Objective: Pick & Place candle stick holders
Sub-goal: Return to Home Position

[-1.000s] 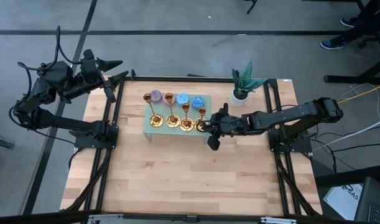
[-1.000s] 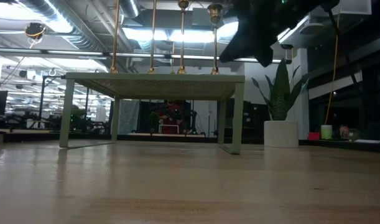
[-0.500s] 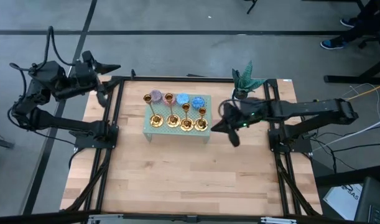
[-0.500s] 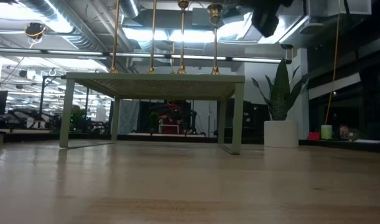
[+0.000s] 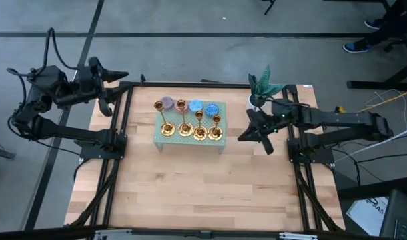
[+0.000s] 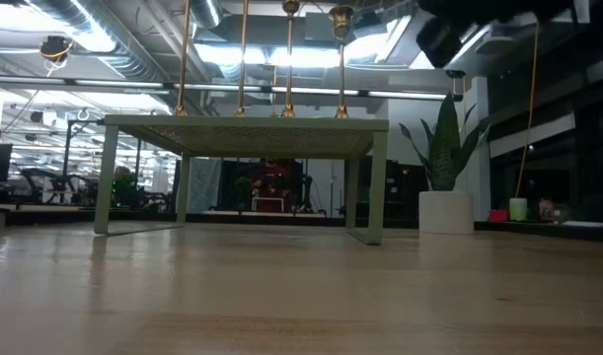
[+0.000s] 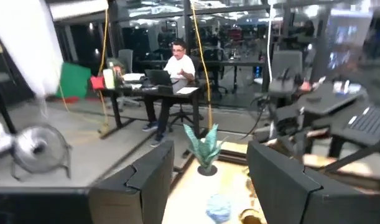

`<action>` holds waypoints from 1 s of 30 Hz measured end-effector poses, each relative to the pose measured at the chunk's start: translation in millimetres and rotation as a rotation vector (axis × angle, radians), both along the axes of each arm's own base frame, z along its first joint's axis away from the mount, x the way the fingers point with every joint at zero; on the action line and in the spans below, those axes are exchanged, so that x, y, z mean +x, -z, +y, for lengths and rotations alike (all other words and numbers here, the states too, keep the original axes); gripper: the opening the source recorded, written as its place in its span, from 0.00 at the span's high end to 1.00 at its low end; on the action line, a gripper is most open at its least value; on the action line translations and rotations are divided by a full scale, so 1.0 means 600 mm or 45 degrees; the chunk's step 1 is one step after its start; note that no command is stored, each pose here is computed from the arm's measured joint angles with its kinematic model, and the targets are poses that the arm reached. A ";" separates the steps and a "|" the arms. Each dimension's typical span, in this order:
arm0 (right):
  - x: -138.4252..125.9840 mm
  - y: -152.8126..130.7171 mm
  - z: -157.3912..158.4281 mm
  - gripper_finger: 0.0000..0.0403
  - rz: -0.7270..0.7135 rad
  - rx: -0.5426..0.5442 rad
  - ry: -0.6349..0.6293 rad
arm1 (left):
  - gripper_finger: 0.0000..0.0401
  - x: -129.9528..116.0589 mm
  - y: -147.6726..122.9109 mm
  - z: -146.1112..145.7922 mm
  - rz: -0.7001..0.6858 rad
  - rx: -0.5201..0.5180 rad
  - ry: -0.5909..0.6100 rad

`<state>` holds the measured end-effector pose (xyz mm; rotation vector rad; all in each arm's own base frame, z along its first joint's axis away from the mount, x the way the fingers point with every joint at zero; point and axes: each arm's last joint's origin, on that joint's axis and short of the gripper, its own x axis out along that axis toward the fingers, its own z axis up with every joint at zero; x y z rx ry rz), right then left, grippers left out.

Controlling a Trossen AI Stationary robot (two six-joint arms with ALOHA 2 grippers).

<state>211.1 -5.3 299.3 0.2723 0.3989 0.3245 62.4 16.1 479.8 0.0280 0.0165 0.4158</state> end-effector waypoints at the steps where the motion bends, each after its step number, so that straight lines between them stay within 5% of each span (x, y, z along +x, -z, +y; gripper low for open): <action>1: -0.006 0.008 -0.002 0.99 -0.030 0.007 -0.006 | 0.50 0.000 0.000 0.000 -0.019 -0.043 0.000; 7: -0.051 0.059 -0.013 0.97 -0.154 0.021 0.066 | 0.50 0.000 -0.001 0.000 -0.058 -0.110 -0.003; 15: -0.092 0.108 -0.026 0.95 -0.171 0.079 0.463 | 0.50 -0.001 -0.009 0.003 -0.115 -0.088 -0.088; 22: -0.094 0.123 -0.027 0.95 -0.141 -0.015 0.472 | 0.50 -0.004 -0.009 0.008 -0.153 -0.133 -0.252; 30: -0.108 0.122 -0.036 0.95 -0.159 -0.233 0.459 | 0.50 0.011 -0.003 -0.001 -0.032 -0.013 0.074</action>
